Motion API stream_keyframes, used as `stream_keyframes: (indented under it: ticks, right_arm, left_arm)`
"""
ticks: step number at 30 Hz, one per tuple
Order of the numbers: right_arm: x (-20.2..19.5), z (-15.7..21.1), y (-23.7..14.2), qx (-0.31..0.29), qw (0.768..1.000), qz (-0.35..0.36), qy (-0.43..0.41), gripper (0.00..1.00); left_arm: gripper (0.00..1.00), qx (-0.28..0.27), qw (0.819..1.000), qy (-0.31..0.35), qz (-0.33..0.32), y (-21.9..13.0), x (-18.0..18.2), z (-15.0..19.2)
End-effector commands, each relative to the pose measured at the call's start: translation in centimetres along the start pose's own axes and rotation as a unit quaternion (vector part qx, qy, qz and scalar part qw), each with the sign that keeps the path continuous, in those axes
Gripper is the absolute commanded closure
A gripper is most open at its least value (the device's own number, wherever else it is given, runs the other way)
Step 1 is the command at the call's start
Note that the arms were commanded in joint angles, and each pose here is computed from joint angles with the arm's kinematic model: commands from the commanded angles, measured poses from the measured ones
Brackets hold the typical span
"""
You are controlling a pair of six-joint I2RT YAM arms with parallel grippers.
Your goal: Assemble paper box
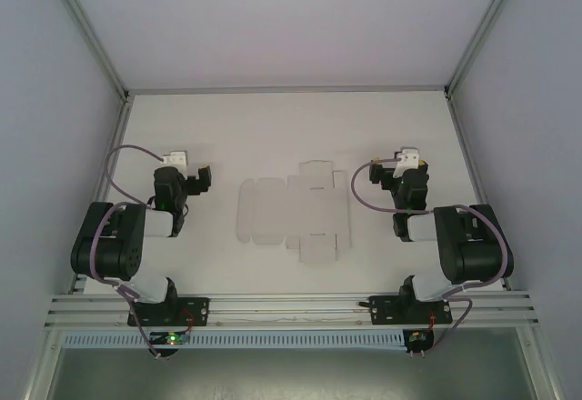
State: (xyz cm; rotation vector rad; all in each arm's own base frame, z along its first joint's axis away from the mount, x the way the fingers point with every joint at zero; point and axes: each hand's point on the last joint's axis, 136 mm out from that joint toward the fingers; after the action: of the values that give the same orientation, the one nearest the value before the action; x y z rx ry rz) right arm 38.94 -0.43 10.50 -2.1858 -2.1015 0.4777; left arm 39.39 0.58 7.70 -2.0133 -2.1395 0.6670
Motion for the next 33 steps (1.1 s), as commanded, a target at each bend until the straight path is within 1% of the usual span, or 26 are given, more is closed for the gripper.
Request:
stream_keyframes:
  ticks: [1,25,28,30,31,33]
  right_arm:
    - [-0.3,-0.9,-0.1,-0.015,1.0,0.003,-0.002,0.02]
    - [-0.3,-1.0,-0.1,-0.017,1.0,0.002,-0.002,0.02]
    - [-0.2,-1.5,-0.1,-0.016,1.0,0.002,-0.006,0.02]
    - [-0.3,-2.2,-0.3,-0.008,1.0,0.018,-0.019,0.02]
    - [-0.2,-2.6,-0.4,0.002,0.999,0.027,-0.026,0.01]
    - [0.3,-3.0,-0.3,0.043,0.998,0.025,-0.033,0.02]
  left_arm:
    - [0.0,-0.013,1.0,0.004,0.005,0.0,-0.2,-1.0]
    - [0.0,-0.007,1.0,0.009,0.015,0.2,-0.6,-0.9]
    - [0.0,-0.004,1.0,0.004,0.003,0.1,-0.3,-1.4]
    - [0.0,-0.002,1.0,-0.001,-0.012,0.0,0.0,-2.1]
    - [0.0,0.014,1.0,-0.007,-0.024,-0.2,0.2,-2.5]
    - [0.0,0.039,0.999,-0.016,-0.027,-0.8,-0.1,-3.4]
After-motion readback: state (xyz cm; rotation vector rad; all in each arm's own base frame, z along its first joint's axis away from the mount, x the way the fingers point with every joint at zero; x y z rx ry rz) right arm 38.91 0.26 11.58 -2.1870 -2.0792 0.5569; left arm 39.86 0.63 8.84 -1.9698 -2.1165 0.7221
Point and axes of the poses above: each hand's point on the last joint's axis, 136 mm out from that joint toward the fingers, its own y axis out along the fingers, its own x axis along the line the jaws close on, z = x × y, and after that the axes turned 10 degrees about -y, right-handed
